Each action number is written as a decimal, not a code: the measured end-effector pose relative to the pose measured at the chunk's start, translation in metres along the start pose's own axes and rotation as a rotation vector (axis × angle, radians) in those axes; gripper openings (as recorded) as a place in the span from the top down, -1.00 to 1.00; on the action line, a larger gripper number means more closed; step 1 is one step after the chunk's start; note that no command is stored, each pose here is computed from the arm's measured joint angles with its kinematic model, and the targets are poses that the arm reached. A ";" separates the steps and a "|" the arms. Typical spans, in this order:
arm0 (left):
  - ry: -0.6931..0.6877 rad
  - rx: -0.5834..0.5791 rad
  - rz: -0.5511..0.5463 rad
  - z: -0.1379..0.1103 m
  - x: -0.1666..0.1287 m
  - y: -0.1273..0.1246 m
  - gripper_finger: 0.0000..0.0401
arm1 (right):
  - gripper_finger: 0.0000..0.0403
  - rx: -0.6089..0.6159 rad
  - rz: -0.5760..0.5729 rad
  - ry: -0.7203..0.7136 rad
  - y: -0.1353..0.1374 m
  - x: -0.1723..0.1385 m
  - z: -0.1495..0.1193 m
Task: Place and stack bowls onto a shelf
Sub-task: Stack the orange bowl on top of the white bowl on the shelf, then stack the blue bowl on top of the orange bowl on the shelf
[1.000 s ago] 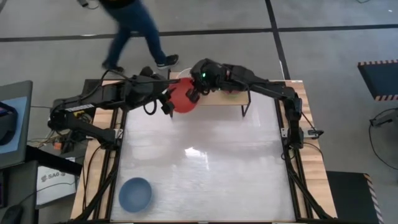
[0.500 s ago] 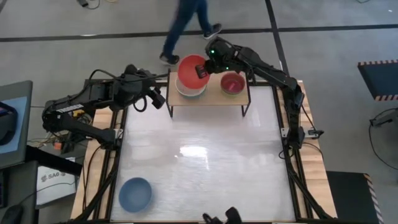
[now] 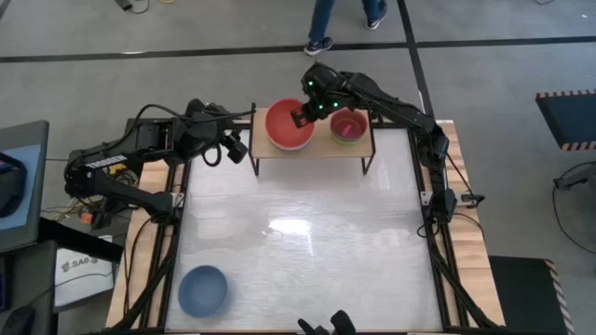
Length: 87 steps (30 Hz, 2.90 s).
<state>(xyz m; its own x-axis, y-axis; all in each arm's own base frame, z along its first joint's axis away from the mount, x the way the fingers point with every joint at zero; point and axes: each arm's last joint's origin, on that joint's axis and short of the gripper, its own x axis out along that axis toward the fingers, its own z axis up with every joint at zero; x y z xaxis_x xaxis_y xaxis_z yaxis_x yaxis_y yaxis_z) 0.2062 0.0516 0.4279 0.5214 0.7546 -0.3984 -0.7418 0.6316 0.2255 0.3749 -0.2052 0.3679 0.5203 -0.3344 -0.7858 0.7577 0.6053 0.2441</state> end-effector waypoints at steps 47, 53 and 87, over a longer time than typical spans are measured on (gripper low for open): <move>0.165 0.123 -0.572 -0.073 0.100 -0.101 0.02 | -0.05 0.042 0.317 -0.009 -0.019 -0.028 0.020; 0.179 0.133 -0.500 -0.079 0.117 -0.108 0.02 | -0.04 0.012 0.333 -0.082 -0.024 -0.058 0.023; 0.286 -0.043 -0.268 -0.066 0.131 -0.036 0.02 | 0.63 -0.093 0.303 -0.045 -0.011 -0.018 0.019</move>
<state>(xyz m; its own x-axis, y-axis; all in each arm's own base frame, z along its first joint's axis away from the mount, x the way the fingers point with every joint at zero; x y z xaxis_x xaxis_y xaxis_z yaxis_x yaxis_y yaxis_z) 0.2740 0.1162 0.3090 0.5647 0.4801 -0.6713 -0.6155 0.7869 0.0450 0.3648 -0.2192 0.3907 0.7352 -0.1588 -0.6590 0.5271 0.7452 0.4085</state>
